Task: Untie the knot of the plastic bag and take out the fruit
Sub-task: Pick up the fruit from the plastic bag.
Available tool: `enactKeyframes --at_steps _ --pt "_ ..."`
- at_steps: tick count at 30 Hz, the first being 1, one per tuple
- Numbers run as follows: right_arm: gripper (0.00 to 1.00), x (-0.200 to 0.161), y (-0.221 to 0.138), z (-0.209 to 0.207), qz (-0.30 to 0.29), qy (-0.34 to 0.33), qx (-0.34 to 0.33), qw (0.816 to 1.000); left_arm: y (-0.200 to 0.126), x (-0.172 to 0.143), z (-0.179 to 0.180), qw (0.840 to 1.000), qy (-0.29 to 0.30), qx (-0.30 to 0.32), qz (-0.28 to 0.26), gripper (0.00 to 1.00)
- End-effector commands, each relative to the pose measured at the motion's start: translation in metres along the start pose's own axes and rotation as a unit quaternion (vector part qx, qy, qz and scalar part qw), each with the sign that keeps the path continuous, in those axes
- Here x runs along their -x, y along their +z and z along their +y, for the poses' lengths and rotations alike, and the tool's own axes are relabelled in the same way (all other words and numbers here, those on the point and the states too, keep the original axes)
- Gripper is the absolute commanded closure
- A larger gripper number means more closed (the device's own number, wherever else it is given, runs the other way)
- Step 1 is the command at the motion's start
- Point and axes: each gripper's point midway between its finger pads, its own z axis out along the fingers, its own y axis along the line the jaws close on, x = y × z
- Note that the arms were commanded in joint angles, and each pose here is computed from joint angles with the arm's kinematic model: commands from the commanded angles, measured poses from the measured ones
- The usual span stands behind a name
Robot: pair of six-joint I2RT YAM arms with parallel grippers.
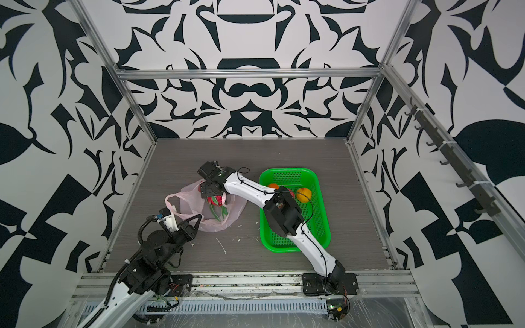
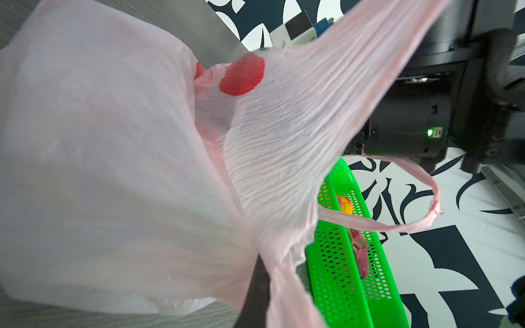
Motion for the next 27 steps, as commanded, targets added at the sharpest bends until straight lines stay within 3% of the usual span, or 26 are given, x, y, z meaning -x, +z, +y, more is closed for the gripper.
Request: enactKeyframes --at_steps 1,7,22,24,27 --pt "0.01 0.016 -0.001 -0.003 -0.027 0.032 -0.016 0.999 -0.002 -0.044 0.062 0.992 0.013 0.105 0.074 1.00" --pt "0.01 0.011 0.015 -0.013 -0.028 0.038 -0.045 0.998 -0.002 -0.044 0.063 0.991 0.013 0.107 0.074 1.00" --pt "0.24 0.002 0.014 -0.024 -0.019 0.024 -0.073 0.997 -0.002 -0.042 0.065 0.991 0.015 0.114 0.069 1.00" --pt "0.22 0.002 0.009 -0.023 -0.016 0.016 -0.077 0.997 -0.002 -0.042 0.066 0.991 0.015 0.114 0.069 1.00" --pt "0.10 -0.002 0.003 -0.025 -0.008 0.003 -0.096 0.995 -0.002 -0.042 0.066 0.991 0.016 0.115 0.068 1.00"
